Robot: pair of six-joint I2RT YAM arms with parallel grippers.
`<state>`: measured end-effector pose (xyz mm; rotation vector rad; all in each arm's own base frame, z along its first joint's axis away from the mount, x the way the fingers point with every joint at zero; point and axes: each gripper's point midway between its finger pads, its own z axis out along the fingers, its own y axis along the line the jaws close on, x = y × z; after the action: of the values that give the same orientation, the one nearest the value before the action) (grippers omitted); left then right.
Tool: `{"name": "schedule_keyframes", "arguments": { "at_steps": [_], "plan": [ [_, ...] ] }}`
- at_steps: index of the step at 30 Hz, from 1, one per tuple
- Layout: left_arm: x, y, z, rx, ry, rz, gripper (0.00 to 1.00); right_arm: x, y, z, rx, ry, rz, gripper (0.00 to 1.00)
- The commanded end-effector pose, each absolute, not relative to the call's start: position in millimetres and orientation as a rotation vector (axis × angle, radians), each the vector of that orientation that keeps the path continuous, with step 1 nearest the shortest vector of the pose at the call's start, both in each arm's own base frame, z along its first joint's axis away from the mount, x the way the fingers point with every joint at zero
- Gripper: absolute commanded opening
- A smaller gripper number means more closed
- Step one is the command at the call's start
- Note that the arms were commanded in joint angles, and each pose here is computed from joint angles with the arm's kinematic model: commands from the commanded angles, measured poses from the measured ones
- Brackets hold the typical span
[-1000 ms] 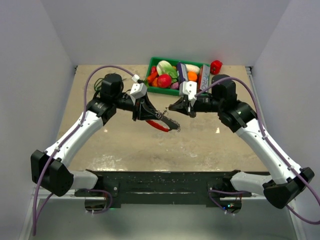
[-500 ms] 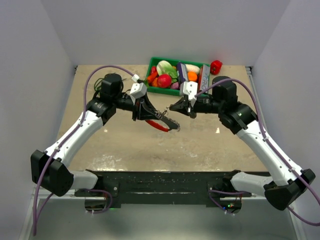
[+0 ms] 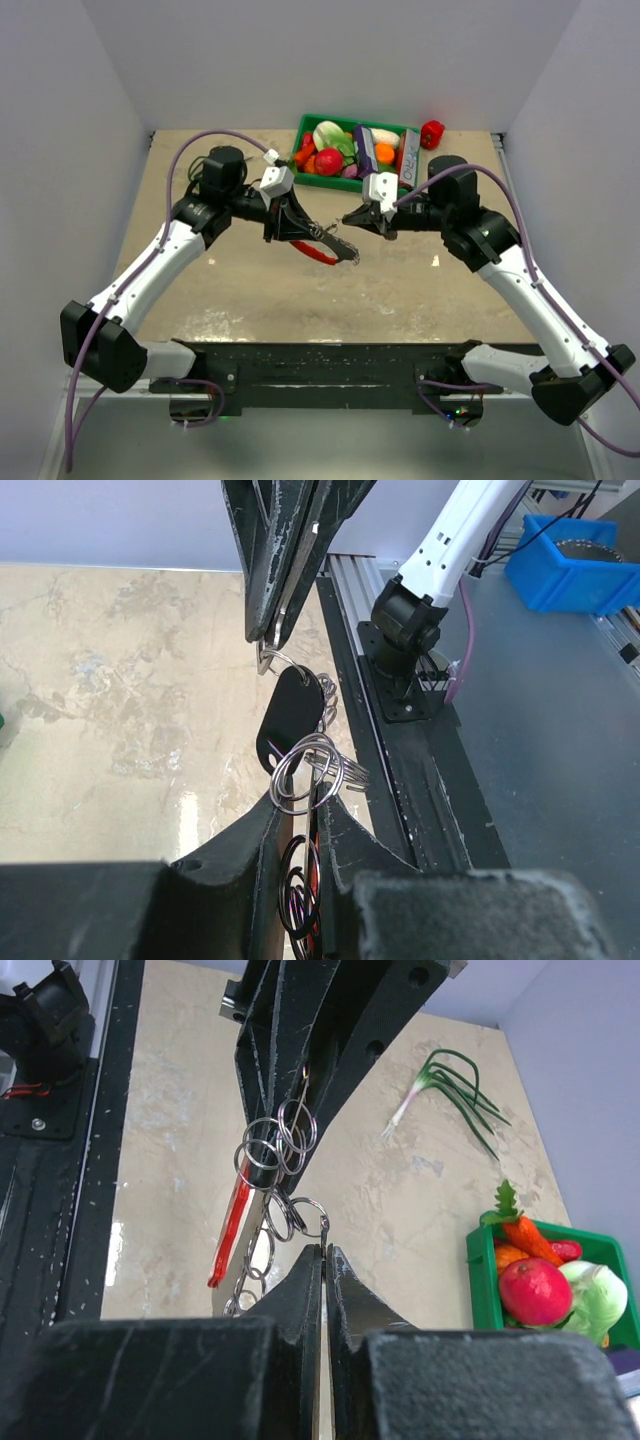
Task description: Remove the keys from the keyring
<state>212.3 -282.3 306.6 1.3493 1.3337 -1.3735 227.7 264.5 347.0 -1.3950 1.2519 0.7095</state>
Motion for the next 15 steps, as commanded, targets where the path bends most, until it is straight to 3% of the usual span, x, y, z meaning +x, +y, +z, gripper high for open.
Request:
{"name": "schedule_keyframes", "arguments": {
  "at_steps": [1,7,15],
  "plan": [
    [202.5,-278.6,325.5,1.381,1.259,-1.363,0.01,223.6,260.7,365.8,-1.398,1.162,0.672,0.0],
    [204.2,-278.8,322.9,1.376,1.267,-1.356,0.09,225.1,265.8,376.5,-1.367,1.148,0.71,0.0],
    [205.8,-279.3,320.0,1.373,1.274,-1.354,0.43,223.0,274.6,383.7,-1.353,1.138,0.791,0.0]
  ]
}}
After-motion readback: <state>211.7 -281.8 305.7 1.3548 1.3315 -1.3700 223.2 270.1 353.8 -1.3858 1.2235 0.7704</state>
